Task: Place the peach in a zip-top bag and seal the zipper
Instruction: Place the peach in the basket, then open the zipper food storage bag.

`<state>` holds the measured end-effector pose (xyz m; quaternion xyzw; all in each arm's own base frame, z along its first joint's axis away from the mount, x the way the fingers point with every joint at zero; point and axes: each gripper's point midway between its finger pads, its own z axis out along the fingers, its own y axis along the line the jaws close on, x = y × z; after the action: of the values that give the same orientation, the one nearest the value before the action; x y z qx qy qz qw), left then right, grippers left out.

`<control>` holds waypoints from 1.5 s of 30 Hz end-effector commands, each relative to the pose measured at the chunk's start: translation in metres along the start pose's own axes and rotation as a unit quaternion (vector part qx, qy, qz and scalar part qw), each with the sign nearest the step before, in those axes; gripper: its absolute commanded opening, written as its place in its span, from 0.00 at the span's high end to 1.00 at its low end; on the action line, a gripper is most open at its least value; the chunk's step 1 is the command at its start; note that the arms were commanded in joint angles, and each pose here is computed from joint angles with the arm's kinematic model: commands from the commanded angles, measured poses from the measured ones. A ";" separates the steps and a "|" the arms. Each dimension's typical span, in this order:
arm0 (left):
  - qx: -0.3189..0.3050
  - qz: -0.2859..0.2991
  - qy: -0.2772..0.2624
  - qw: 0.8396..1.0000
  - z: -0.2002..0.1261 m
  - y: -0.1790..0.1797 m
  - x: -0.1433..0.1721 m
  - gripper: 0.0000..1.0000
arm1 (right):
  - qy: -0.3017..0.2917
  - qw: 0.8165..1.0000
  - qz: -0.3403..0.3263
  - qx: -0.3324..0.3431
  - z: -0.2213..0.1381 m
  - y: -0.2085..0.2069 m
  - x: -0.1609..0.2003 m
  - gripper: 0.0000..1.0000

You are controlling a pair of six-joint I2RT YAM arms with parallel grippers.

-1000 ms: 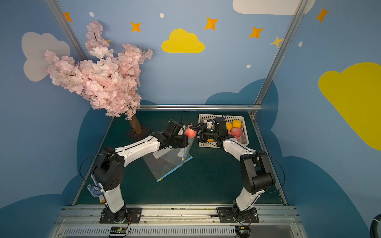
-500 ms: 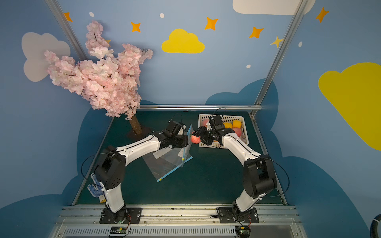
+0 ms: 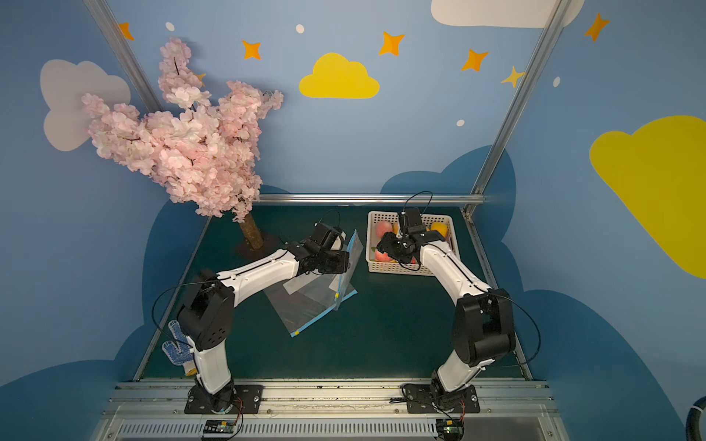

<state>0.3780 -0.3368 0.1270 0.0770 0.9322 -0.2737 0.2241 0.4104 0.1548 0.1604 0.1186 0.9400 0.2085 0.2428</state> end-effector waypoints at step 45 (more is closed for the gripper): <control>-0.003 0.046 -0.012 0.999 -0.013 -0.022 0.003 0.97 | 0.139 0.982 -0.065 -0.107 0.012 0.085 0.079 0.41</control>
<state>0.3662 -0.3469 0.1288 0.1095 0.9338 -0.2496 0.2317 0.3527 0.2571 0.1569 -0.0009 0.9433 0.3047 0.1320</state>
